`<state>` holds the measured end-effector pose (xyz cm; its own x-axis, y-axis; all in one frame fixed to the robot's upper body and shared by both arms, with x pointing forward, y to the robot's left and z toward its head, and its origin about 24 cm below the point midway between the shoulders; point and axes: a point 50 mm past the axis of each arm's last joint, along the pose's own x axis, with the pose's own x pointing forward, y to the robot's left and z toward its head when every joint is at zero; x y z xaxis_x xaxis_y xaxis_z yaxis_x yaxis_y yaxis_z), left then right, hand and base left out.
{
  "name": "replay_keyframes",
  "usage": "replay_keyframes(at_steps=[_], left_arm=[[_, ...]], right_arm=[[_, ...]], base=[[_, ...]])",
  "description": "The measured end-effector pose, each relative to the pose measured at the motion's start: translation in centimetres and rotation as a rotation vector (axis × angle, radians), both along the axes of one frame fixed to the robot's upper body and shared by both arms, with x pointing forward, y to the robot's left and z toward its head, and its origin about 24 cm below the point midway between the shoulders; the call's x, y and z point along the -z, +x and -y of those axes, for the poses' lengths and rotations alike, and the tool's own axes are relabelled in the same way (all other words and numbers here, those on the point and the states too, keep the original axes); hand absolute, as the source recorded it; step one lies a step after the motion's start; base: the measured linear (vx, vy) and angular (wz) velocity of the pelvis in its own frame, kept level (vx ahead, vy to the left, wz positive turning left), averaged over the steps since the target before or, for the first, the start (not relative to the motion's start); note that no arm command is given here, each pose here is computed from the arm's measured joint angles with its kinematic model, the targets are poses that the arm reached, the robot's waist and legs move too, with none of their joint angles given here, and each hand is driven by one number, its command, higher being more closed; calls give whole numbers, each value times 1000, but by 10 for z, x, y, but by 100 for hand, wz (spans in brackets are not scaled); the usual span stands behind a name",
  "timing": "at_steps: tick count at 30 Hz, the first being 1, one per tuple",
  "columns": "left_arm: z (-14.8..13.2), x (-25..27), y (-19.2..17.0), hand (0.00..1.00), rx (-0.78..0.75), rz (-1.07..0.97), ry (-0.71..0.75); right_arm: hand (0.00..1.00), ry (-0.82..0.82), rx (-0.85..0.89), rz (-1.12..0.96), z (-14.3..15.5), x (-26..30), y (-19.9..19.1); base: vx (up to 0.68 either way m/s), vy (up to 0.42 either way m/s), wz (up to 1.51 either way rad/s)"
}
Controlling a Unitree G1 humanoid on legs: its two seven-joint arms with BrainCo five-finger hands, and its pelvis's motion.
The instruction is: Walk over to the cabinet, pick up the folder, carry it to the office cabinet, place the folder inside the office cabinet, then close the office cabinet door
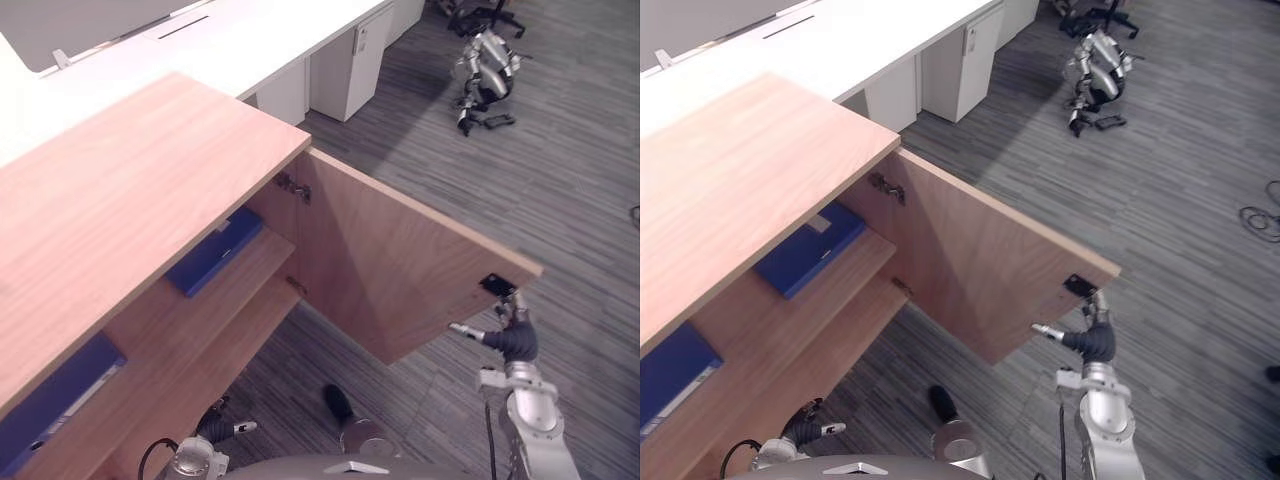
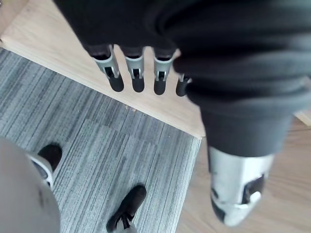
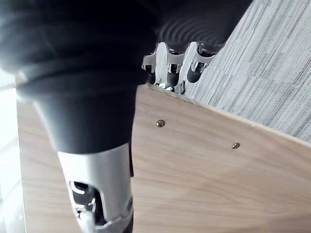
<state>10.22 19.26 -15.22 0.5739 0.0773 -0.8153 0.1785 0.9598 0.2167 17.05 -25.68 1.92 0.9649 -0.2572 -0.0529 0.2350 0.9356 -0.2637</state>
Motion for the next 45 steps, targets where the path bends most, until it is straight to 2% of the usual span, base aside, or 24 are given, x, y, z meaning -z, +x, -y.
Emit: replay_keyframes(at_steps=[6,9,11,13,18,22,27,31,40,45], left_arm=[[-5,-1,7,0,60,-8,37],[-11,-3,10,0,79,-4,65],[-10,-4,16,0,91,5,68],[-9,-5,20,0,100,12,68],[-11,-5,20,0,98,3,76],[-17,-4,16,0,78,-10,107],[-22,-4,14,0,48,-18,125],[-25,-4,13,0,-1,-15,117],[-26,-3,8,0,-116,-6,108],[-24,-3,6,0,-143,-5,98]], right_arm=[[0,-192,-191,-108,-12,4,-11],[0,-297,-409,-156,-31,4,-11],[0,-312,-591,-145,-59,0,-14],[0,-278,-686,-147,-77,3,-20],[0,-238,-755,-104,-97,1,-18],[0,-164,-765,-55,-117,0,-12],[0,-82,-759,-97,-137,21,0],[0,-96,-728,-132,-134,30,11],[0,-61,-530,-176,-126,48,31],[0,-30,-439,-263,-114,67,29]], base=[[-72,-66,-6],[-46,-67,1],[-37,-69,22],[-28,-52,60],[-17,-1,47],[0,17,61],[31,19,49],[-5,34,33],[-13,11,41],[-10,2,30]])
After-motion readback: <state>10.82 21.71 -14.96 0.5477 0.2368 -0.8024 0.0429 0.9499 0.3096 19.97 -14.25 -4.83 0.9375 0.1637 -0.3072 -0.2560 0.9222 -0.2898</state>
